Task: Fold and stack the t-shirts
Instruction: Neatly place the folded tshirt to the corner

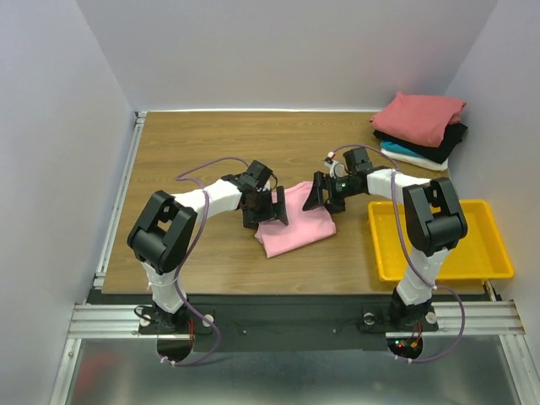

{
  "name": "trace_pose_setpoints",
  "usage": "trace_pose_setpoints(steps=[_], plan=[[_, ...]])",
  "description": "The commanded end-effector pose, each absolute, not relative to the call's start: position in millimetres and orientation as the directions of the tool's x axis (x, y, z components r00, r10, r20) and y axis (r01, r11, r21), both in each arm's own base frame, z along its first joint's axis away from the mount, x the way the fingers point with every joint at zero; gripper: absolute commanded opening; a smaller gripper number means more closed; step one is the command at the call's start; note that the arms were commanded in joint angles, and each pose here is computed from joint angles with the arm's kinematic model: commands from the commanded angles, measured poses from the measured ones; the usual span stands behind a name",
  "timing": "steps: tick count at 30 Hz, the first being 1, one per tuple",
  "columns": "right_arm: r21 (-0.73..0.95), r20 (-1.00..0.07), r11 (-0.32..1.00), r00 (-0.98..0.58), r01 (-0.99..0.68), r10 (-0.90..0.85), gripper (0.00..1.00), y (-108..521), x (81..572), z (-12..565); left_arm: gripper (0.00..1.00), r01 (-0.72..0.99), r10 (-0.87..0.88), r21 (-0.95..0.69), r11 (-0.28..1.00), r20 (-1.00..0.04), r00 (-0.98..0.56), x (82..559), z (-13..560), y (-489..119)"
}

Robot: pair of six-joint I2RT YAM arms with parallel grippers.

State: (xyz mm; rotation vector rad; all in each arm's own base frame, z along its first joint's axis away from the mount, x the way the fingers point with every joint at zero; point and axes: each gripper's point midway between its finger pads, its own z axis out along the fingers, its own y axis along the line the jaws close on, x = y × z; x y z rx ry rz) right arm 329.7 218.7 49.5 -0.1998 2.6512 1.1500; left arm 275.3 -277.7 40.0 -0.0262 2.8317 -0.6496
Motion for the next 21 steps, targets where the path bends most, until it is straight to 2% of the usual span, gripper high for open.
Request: trace_pose_setpoints(steps=[1, 10, 13, 16, 19, 20, 21], plan=[[0.665, -0.224, 0.72, -0.973, -0.197, -0.059, 0.9, 225.1, 314.9, 19.0, 0.98, 0.061, -0.036, -0.45, 0.891, -0.203, -0.979, 270.8, 34.4, -287.1], [0.675, -0.217, 0.699, -0.969, -0.234, -0.114, 0.82, 254.8, 304.8, 16.3, 0.98, 0.076, -0.017, -0.465, 0.882, -0.192, -0.981, 270.6, 30.5, -292.5], [0.67, -0.215, 0.701, -0.968, -0.243, -0.13, 0.76, 261.8, 303.1, 13.5, 0.98, 0.075, -0.016, -0.463, 0.883, -0.19, -0.982, 271.3, 29.1, -293.1], [0.665, -0.199, 0.711, -0.972, -0.23, -0.129, 0.58, 260.9, 301.8, 6.7, 0.98, 0.077, -0.014, -0.462, 0.884, -0.192, -0.981, 271.8, 29.6, -293.0], [0.661, -0.19, 0.716, -0.973, -0.223, -0.127, 0.44, 259.8, 300.5, 3.7, 0.98, 0.08, -0.016, -0.459, 0.885, -0.203, -0.979, 273.8, 32.9, -292.6], [0.658, -0.186, 0.721, -0.975, -0.218, -0.124, 0.32, 259.4, 300.9, 2.0, 0.98, 0.083, -0.021, -0.456, 0.886, -0.217, -0.976, 276.4, 36.8, -292.3], [0.658, -0.187, 0.72, -0.974, -0.219, -0.125, 0.24, 259.4, 300.9, 1.9, 0.98, 0.083, -0.023, -0.455, 0.887, -0.222, -0.975, 276.9, 38.2, -291.8]])
